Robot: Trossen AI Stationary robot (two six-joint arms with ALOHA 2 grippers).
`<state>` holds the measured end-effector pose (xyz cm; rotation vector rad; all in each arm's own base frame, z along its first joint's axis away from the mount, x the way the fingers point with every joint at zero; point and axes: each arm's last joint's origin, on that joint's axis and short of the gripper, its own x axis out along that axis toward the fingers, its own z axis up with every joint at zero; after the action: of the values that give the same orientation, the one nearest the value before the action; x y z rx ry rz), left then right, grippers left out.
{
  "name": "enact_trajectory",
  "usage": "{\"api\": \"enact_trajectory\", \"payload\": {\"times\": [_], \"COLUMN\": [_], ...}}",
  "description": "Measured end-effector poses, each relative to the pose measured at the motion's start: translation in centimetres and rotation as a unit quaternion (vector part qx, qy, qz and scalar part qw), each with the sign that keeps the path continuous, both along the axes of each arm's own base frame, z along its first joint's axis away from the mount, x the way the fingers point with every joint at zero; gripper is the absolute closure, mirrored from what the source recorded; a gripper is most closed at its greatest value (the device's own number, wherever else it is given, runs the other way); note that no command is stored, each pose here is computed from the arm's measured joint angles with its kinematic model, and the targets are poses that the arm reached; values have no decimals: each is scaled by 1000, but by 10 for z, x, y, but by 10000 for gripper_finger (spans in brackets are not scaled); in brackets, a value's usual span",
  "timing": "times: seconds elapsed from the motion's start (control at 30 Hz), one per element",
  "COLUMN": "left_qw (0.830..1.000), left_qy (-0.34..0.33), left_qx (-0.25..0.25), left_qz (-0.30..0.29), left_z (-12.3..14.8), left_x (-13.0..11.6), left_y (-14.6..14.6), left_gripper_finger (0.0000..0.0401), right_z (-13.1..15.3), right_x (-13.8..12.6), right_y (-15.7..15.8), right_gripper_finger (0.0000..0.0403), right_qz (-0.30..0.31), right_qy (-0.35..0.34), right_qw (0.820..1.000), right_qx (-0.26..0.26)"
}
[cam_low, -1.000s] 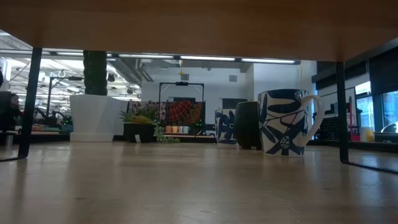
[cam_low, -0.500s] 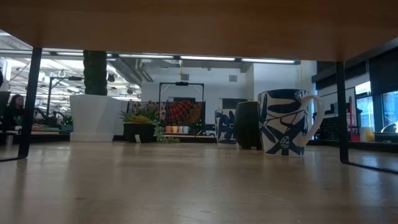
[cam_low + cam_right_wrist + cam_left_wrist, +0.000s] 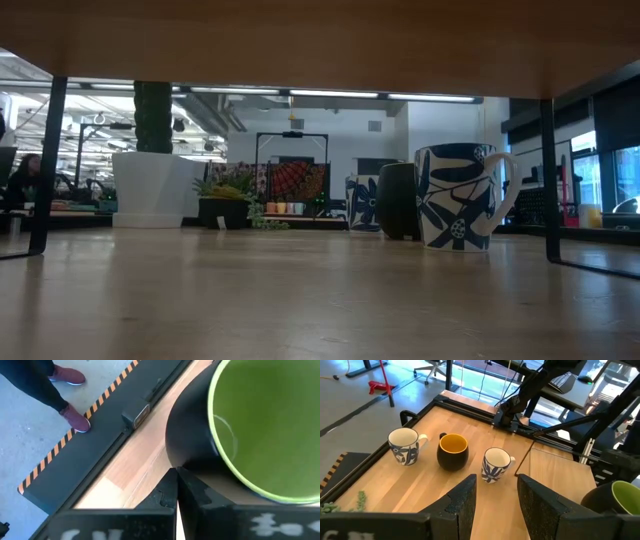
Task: Place coffee mugs
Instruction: Put the green mug on the shelf
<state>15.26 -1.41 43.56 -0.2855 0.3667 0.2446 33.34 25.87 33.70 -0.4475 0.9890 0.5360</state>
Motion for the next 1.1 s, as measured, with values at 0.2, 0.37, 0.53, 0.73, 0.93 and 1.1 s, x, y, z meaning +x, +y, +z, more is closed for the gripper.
{"api": "enact_trajectory", "payload": {"times": [0.2,0.37,0.53,0.73,0.93,1.1], "left_qw": [1000,1000,1000,1000,1000,1000], "left_qy": [2,3,3,3,3,3], "left_qx": [1,4,4,4,4,4], "left_qz": [0,-1,-1,-1,-1,-1], "left_z": [0,0,0,0,0,0], "left_x": [0,0,0,0,0,0], "left_y": [0,0,0,0,0,0], "left_gripper_finger": [264,264,264,264,264,264], "right_z": [0,0,1,3,17,18], "right_x": [4,9,13,-4,-12,13], "right_y": [-5,-12,-16,-23,-56,-74], "right_gripper_finger": [403,403,403,403,403,403], "right_qz": [10,21,25,2,-36,-10], "right_qy": [-3,-8,-1,45,57,11], "right_qw": [1000,1000,1000,998,992,995], "right_qx": [-4,-11,4,-38,-107,-94]}}
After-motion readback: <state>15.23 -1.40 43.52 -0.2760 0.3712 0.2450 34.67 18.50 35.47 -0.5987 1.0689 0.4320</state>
